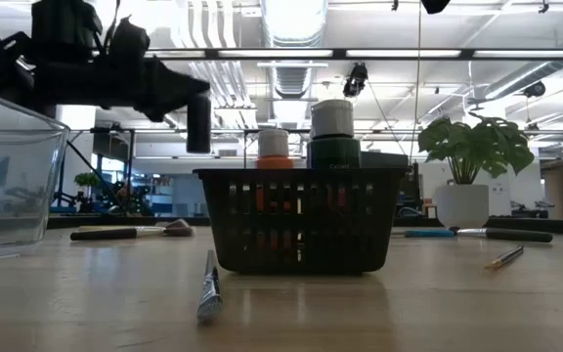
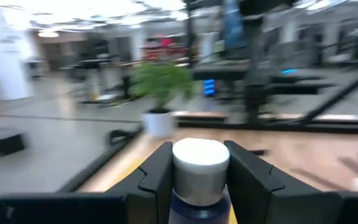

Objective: Pick & Place Paint Supplies
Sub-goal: Put the purple paint bottle into the black bin

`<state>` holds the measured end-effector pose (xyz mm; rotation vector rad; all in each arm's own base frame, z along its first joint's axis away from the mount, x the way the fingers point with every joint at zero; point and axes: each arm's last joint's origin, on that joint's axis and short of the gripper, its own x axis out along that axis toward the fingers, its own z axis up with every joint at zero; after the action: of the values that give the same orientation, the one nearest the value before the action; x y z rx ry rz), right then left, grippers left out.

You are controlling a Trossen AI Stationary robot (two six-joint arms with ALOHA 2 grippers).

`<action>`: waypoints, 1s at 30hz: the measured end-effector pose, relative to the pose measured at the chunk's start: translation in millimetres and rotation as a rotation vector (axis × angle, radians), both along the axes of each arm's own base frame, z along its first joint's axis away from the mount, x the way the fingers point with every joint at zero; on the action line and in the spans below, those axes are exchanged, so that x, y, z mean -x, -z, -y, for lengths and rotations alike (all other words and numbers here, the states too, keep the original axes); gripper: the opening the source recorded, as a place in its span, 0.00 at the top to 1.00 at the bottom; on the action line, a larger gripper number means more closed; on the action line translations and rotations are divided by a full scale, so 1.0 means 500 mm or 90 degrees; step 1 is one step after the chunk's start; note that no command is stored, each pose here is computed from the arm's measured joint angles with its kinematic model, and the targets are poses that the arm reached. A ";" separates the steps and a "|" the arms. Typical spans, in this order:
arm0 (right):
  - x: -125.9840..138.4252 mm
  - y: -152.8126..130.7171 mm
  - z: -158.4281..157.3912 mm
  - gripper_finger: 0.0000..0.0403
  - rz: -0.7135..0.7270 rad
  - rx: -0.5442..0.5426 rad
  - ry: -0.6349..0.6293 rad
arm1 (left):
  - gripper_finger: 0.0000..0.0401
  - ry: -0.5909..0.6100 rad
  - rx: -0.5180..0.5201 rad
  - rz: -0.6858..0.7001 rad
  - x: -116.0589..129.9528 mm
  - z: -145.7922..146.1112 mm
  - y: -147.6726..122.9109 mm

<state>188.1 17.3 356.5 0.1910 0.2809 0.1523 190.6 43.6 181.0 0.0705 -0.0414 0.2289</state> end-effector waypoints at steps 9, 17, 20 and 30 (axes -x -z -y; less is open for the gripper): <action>0.000 0.000 0.000 0.15 0.003 0.017 -0.005 | 0.70 -0.204 -0.004 -0.011 -0.011 -0.061 0.001; 0.000 -0.001 0.000 0.15 0.007 0.026 -0.007 | 0.70 -0.266 0.025 0.030 -0.054 -0.115 0.038; 0.000 0.000 0.000 0.15 0.006 0.026 -0.008 | 0.70 -0.290 0.028 0.031 -0.073 -0.132 0.062; 0.001 0.002 0.000 0.15 -0.002 0.022 -0.009 | 0.70 -0.338 0.042 0.016 -0.088 -0.157 0.115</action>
<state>187.8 17.4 355.6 0.1553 0.2879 0.1611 234.5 122.3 123.5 0.0118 -0.0392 0.7622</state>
